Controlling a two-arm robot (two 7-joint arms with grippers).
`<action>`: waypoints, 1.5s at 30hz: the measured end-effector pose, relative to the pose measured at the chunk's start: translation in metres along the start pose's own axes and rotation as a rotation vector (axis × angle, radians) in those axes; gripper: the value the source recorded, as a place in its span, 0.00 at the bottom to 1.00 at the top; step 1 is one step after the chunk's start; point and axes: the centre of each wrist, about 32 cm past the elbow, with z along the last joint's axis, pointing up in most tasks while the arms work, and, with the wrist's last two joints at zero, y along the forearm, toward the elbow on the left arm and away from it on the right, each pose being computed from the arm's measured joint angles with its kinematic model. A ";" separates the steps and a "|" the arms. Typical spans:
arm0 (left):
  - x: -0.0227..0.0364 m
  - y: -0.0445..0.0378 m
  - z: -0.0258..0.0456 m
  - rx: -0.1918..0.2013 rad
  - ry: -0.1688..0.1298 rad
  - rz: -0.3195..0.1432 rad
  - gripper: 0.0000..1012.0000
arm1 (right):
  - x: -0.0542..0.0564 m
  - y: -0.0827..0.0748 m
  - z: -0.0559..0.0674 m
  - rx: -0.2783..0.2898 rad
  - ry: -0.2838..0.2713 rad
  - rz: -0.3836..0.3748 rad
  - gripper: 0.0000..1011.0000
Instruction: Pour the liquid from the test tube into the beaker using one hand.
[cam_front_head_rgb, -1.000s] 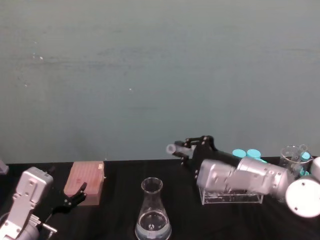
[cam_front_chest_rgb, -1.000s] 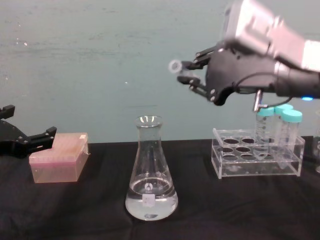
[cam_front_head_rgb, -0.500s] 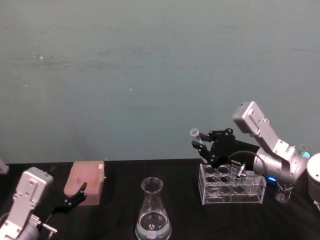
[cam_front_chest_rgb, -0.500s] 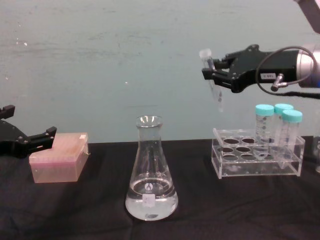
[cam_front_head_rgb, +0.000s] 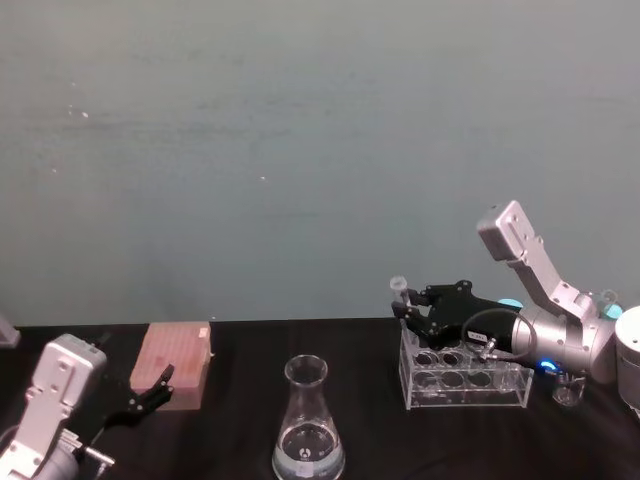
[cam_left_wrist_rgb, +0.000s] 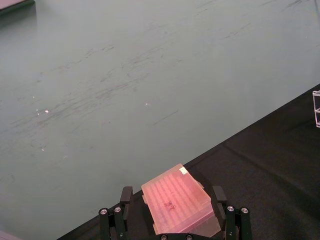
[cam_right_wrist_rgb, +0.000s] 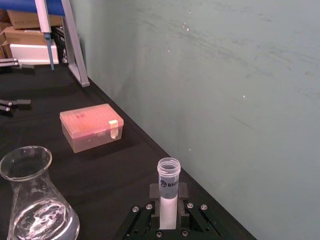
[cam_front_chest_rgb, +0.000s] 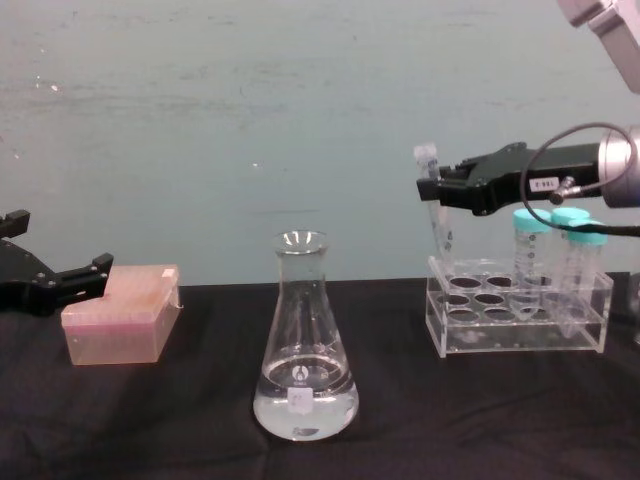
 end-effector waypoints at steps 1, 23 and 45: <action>0.0000 0.0000 0.0000 0.000 0.000 0.000 0.99 | 0.000 0.000 -0.001 -0.003 -0.001 0.001 0.20; 0.0000 0.0000 0.0000 0.000 0.000 0.000 0.99 | 0.002 -0.006 -0.015 -0.032 -0.034 -0.031 0.20; 0.0000 0.0000 0.0000 0.000 0.000 0.000 0.99 | 0.003 0.004 -0.036 -0.052 0.005 -0.036 0.20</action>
